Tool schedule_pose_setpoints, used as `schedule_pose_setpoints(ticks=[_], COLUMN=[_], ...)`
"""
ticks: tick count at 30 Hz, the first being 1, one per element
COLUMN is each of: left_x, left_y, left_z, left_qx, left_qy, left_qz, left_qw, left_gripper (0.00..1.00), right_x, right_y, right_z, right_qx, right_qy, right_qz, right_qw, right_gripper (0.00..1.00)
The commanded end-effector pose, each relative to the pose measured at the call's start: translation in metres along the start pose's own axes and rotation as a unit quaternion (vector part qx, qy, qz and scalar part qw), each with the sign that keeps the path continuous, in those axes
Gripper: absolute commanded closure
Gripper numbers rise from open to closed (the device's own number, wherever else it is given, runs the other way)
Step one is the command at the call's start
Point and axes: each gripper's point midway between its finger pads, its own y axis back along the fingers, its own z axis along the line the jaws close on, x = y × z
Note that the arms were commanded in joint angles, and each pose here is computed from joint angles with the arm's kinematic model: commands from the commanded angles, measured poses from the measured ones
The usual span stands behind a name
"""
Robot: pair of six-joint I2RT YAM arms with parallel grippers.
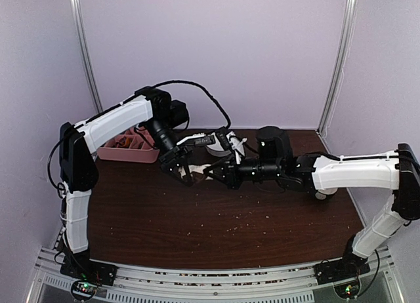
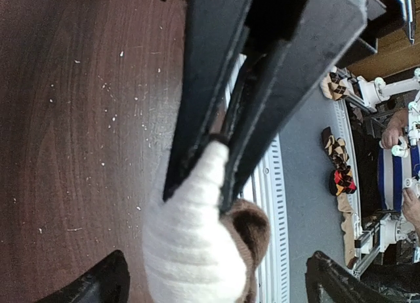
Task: Roll the socks
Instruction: Roll the sock.
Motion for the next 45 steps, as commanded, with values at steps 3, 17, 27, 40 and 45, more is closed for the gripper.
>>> schedule_pose_setpoints(ticks=[3,17,27,40,45], left_x=[-0.022,-0.079,-0.056,-0.08,-0.072], left_y=[0.029,0.16,0.147,0.127,0.12], left_z=[-0.013,-0.037,0.002,-0.03,-0.021], left_qx=[-0.045,-0.183,-0.127,-0.008,-0.021], left_qy=[-0.063,-0.086,0.001,0.019,0.041], left_qz=[-0.038,-0.223,-0.303,-0.349,-0.338], left_qw=[0.996,0.954,0.944,0.937,0.94], left_gripper=[0.02,0.02,0.02,0.13,0.21], right_x=[-0.016,-0.065,-0.078,-0.081,-0.077], right_y=[0.006,0.033,0.022,0.008,0.01], right_z=[-0.008,-0.012,-0.008,-0.011,-0.015], right_qx=[-0.005,-0.019,-0.034,-0.039,-0.03], right_qy=[-0.075,-0.13,-0.133,-0.141,-0.142], right_qz=[-0.086,-0.256,-0.268,-0.266,-0.27], right_qw=[0.993,0.958,0.954,0.953,0.952], right_gripper=[1.0,1.0,1.0,1.0,1.0])
